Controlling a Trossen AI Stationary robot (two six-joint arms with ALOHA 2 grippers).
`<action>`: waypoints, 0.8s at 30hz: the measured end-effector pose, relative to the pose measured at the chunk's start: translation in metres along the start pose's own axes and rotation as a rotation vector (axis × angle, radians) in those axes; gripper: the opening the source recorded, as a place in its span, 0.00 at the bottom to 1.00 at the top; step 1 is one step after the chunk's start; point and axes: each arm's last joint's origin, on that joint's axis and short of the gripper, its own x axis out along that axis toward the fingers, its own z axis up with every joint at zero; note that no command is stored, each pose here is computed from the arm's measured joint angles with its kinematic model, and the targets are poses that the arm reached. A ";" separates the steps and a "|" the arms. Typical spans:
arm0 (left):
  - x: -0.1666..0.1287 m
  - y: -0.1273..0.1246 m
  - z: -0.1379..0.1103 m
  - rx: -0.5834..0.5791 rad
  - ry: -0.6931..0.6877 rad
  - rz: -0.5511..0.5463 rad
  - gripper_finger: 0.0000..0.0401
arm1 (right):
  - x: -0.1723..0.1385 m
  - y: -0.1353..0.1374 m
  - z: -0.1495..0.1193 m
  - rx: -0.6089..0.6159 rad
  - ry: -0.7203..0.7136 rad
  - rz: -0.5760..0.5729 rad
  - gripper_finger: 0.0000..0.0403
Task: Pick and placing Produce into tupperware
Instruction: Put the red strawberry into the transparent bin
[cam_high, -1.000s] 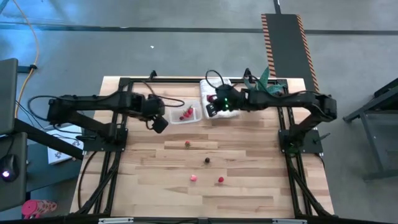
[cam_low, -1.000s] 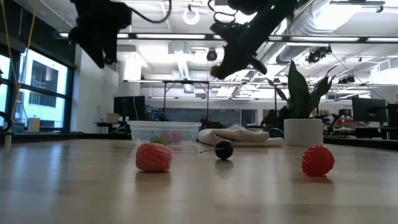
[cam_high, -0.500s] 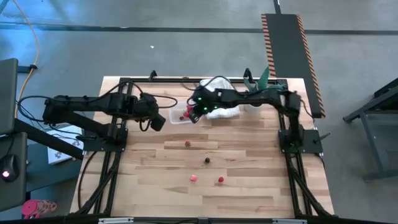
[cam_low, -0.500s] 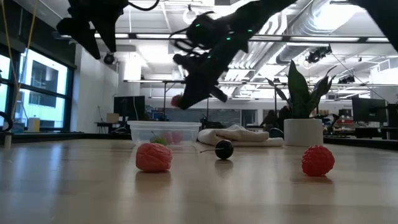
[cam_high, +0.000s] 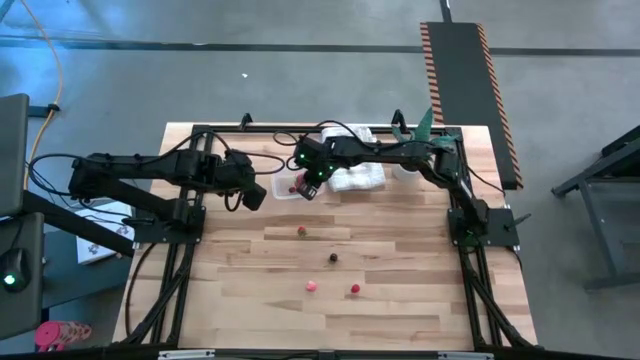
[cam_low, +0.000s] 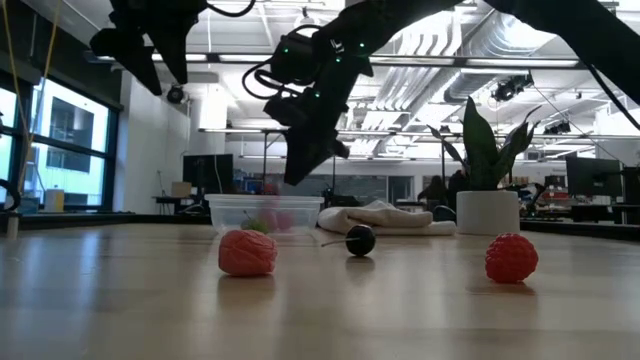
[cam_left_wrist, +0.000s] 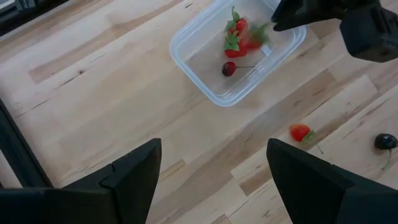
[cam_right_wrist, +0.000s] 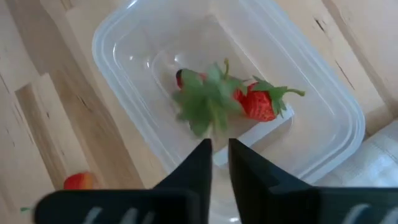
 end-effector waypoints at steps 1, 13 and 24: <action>0.000 0.000 0.000 0.000 0.000 0.000 0.70 | 0.000 0.000 0.000 -0.004 0.006 -0.001 0.14; 0.014 -0.009 -0.005 0.026 -0.017 -0.076 0.70 | -0.044 0.022 -0.009 -0.011 0.021 0.015 0.39; 0.066 -0.048 -0.059 0.007 -0.079 -0.473 0.70 | -0.167 0.050 -0.043 0.026 -0.109 -0.201 0.40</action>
